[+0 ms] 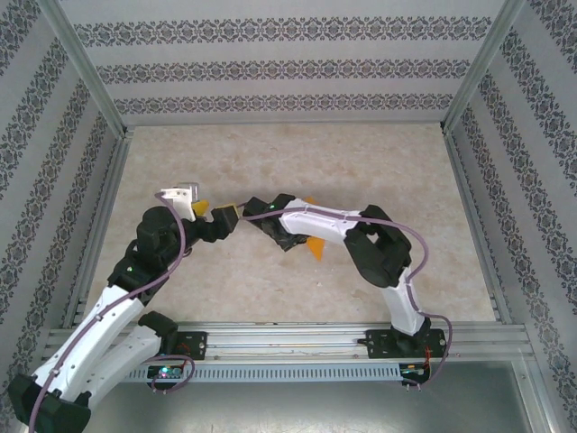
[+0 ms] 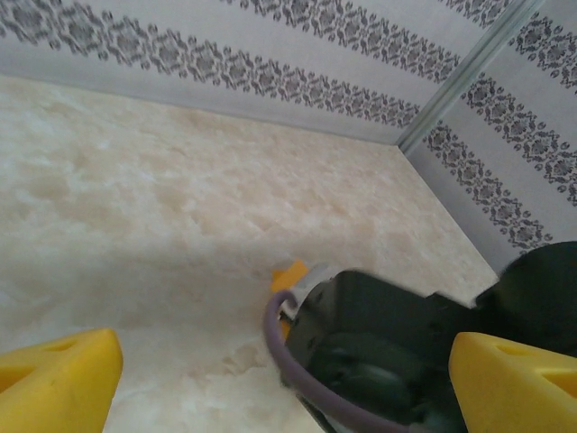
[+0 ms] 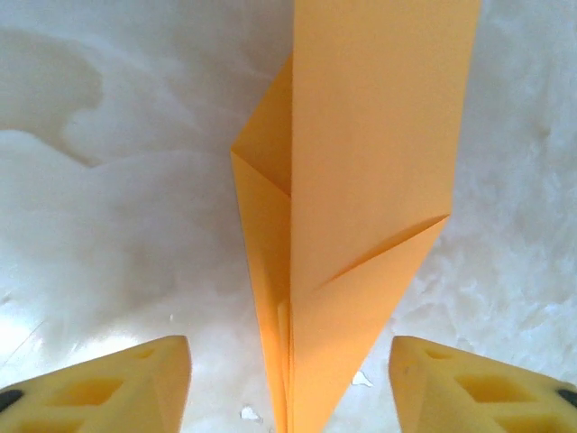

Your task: Fold a paper plane with a square sheet of paper (fold left side to right side)

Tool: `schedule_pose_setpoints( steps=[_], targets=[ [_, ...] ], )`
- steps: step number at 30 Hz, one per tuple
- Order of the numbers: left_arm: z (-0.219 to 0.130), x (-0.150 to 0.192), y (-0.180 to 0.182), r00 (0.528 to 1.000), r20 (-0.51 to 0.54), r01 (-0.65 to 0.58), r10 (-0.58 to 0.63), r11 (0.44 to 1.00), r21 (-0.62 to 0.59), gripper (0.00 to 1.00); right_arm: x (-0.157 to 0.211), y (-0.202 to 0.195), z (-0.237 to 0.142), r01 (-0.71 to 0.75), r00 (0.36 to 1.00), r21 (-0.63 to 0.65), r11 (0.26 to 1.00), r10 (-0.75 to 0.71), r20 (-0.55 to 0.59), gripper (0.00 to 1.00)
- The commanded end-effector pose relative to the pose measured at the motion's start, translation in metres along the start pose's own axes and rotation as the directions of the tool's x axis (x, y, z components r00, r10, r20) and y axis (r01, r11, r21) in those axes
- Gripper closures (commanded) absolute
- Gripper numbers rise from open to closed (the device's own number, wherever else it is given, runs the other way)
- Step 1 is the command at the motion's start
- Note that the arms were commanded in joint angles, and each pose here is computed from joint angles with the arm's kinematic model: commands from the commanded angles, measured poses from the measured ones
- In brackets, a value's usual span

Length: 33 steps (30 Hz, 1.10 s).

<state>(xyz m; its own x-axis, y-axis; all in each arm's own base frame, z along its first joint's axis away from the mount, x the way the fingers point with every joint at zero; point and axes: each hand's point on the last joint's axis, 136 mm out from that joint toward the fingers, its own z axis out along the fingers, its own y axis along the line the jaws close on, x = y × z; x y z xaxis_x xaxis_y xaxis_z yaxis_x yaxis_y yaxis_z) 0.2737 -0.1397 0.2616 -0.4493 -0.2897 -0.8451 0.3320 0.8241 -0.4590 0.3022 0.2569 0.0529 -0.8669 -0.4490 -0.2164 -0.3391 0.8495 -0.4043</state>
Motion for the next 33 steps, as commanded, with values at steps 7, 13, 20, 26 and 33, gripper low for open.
schedule_pose_setpoints(
  steps=[7, 13, 20, 26, 33],
  targets=[
    [0.040, 0.038, 0.004, 0.967, -0.140, 0.220, -0.215, 0.975, 0.028, 0.10, 0.002, -0.044, -0.041, -0.179, 0.966, -0.215, 0.960, 0.213, 0.148, 0.25],
    [0.088, 0.078, -0.002, 0.900, -0.277, 0.374, -0.336, 0.923, 0.096, 0.21, 0.022, -0.079, -0.037, -0.298, 0.917, -0.364, 0.883, 0.371, 0.148, 0.19],
    [0.147, 0.122, -0.024, 0.809, -0.439, 0.484, -0.391, 0.867, 0.119, 0.28, 0.051, -0.110, -0.024, -0.428, 0.823, -0.528, 0.734, 0.557, 0.107, 0.05],
    [0.193, 0.149, -0.036, 0.743, -0.509, 0.564, -0.435, 0.816, 0.126, 0.42, 0.070, -0.128, -0.021, -0.498, 0.694, -0.683, 0.534, 0.718, 0.056, 0.02],
    [0.229, 0.169, -0.032, 0.691, -0.543, 0.615, -0.477, 0.783, 0.095, 0.44, 0.085, -0.140, -0.019, -0.507, 0.646, -0.729, 0.461, 0.763, 0.033, 0.02]
  ],
)
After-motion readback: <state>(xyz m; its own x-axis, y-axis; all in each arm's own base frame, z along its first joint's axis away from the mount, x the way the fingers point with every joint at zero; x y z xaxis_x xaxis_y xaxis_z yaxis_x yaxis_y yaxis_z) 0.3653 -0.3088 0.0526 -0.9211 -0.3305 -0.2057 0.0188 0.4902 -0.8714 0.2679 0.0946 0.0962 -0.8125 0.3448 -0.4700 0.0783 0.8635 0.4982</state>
